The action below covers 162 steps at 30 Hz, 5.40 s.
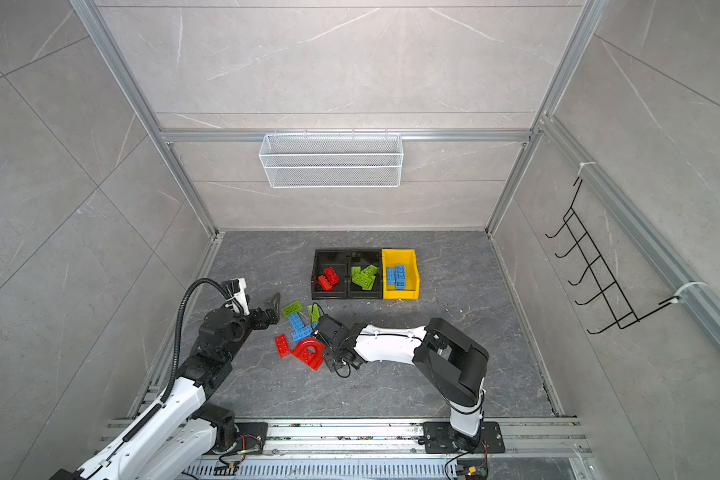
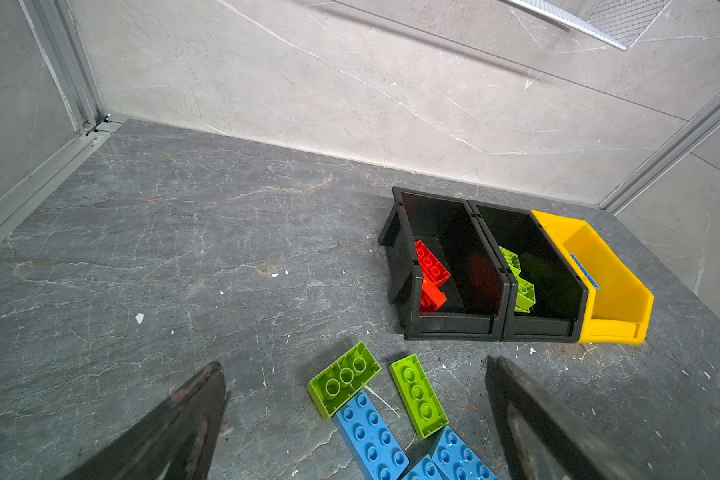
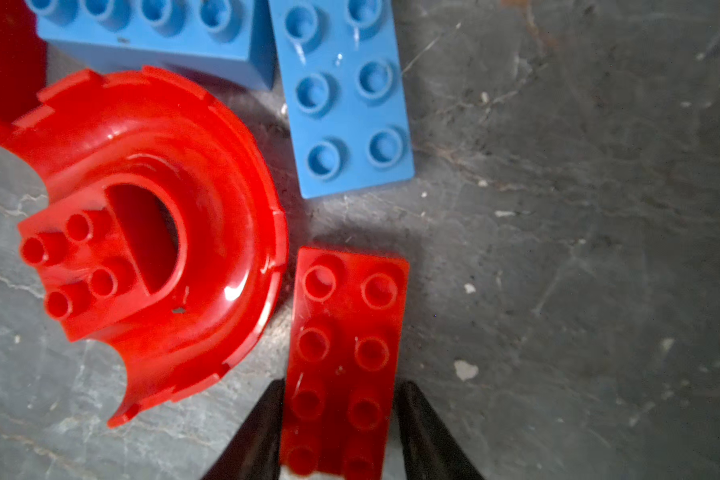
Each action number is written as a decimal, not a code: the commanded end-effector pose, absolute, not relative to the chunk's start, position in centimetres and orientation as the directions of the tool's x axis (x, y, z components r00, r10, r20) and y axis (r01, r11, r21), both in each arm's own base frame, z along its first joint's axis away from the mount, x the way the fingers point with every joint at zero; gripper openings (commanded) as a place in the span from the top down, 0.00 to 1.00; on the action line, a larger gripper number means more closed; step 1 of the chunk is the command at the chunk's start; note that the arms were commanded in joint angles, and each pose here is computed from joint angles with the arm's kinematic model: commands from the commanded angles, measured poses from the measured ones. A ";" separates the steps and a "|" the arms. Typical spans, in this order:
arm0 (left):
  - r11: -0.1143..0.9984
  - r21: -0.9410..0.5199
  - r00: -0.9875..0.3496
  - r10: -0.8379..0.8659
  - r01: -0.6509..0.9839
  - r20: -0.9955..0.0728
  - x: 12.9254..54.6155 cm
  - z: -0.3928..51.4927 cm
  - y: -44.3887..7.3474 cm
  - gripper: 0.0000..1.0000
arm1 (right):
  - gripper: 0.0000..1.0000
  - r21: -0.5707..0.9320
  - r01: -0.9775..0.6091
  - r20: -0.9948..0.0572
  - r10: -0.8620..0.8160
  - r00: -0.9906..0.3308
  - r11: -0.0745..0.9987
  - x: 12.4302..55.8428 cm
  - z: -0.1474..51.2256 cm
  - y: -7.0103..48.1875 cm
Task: Sort the legos into containers by color
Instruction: 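Lower the right gripper to the pile and grasp a red 2x4 brick, then carry the red brick with the right gripper into the red-brick black bin and release, then move the right gripper to the pile and grasp the red curved arch piece, then carry the red arch with the right gripper into the red-brick black bin and release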
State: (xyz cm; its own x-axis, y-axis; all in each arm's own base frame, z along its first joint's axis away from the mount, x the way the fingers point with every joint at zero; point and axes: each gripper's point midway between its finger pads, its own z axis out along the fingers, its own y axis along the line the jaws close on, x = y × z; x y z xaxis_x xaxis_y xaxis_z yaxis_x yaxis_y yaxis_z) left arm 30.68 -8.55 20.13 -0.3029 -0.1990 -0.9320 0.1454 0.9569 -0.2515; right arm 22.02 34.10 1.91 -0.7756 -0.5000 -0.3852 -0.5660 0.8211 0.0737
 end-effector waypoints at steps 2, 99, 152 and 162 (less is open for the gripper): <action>0.962 -0.240 -0.278 -0.195 0.135 -0.941 30.8 20.7 -8.2 0.00 | 0.64 0.049 -0.557 -0.377 -0.501 -0.779 0.829 22.0 1.7 33.7; 0.738 -0.658 -0.328 -0.665 -0.149 -0.671 32.4 14.6 0.0 0.00 | 0.48 0.109 -0.791 -0.362 -0.717 -0.596 0.603 22.1 4.5 43.8; 0.767 -0.637 -0.313 -0.625 -0.075 -0.715 32.2 16.4 -0.6 0.00 | 0.81 0.255 -0.603 -0.722 -0.266 -0.639 0.756 43.2 18.0 38.8; 0.764 -0.641 -0.318 -0.627 -0.073 -0.711 32.2 16.3 -0.7 0.00 | 0.81 0.345 -0.528 -0.711 -0.151 -0.686 0.776 48.3 15.6 39.0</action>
State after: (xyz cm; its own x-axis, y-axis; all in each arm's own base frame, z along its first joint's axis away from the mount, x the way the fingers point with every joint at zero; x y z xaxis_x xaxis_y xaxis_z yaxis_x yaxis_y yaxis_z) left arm 31.95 -0.56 14.98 -0.3388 -0.6467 -0.6834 -0.1205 0.7501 -0.6502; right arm 47.59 37.83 15.54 -0.6816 -0.1925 -0.7060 -0.5300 0.7951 0.2949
